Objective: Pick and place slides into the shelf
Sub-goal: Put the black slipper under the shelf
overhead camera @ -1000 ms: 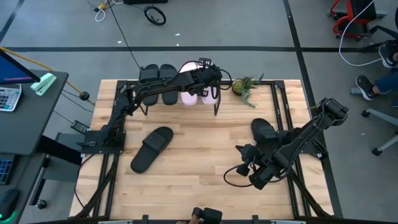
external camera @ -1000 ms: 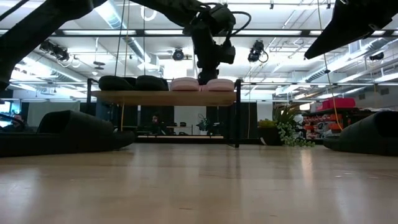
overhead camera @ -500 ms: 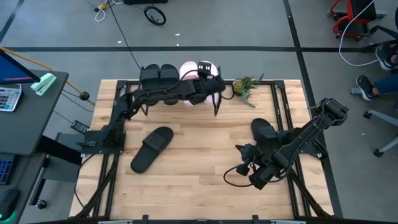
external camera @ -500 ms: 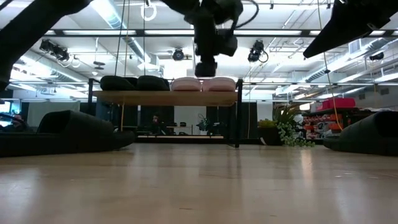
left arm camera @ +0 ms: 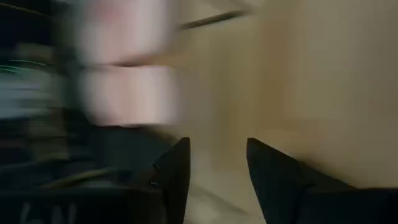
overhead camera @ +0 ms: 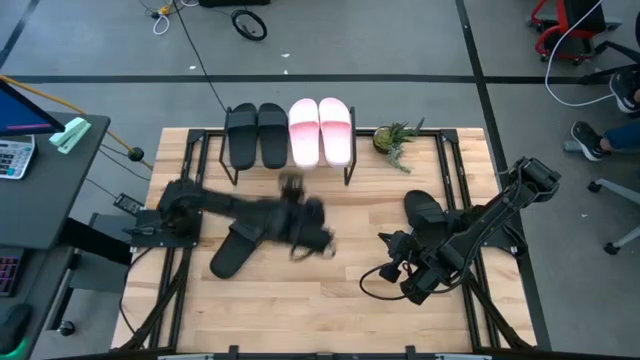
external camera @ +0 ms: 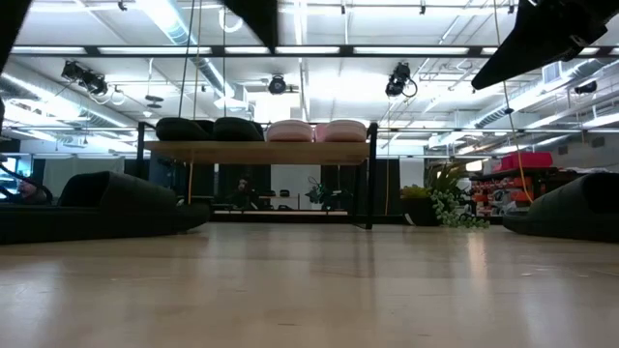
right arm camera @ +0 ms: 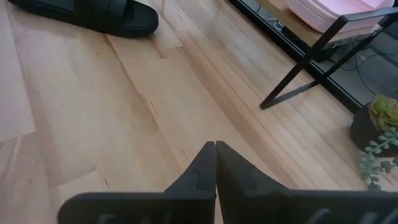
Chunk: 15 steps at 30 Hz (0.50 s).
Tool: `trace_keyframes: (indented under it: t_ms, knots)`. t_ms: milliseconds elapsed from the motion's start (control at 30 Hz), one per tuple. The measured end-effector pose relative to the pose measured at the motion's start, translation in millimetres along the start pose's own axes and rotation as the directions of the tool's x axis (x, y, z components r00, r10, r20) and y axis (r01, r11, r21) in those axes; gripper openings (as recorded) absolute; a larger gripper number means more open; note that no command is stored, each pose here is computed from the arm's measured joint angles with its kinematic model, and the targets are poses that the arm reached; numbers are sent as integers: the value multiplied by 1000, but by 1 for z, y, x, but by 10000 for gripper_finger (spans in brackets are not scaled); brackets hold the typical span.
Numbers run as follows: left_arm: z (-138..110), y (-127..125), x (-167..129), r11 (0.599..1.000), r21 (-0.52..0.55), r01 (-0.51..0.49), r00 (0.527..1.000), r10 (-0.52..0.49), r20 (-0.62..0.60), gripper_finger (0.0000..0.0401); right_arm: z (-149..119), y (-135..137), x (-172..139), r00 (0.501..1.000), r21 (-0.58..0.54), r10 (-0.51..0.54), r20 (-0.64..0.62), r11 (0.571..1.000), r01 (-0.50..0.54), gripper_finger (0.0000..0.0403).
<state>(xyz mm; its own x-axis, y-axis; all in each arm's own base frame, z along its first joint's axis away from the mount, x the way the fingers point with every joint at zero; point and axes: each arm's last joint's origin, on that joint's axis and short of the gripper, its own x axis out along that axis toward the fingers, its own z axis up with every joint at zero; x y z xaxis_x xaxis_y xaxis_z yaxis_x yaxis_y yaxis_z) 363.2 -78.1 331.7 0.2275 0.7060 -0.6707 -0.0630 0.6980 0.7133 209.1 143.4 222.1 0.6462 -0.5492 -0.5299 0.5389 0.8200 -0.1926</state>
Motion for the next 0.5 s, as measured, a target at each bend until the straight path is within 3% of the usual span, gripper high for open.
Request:
trace_keyframes:
  t_ms: [100, 167, 333, 500]
  knots:
    - [-10, -29, -29, 953, -73, 294, 956, -294, 17, 154, 0, 0, 0, 1000, 2, 1, 1, 1000, -1, 5]
    - [-16, -44, -44, 930, -33, 367, 930, -367, 20, 149, 0, 0, 0, 1000, 3, 1, 2, 1000, -1, 5]
    - [-43, -91, -48, 942, 72, 328, 943, -323, -75, 140, 1, 1, 0, 1000, 3, 2, 10, 1000, -2, 5]
    - [-83, -135, -20, 966, 42, 256, 937, -237, -258, 149, 1, 1, 0, 1000, 7, 1, 17, 1000, -1, 5]
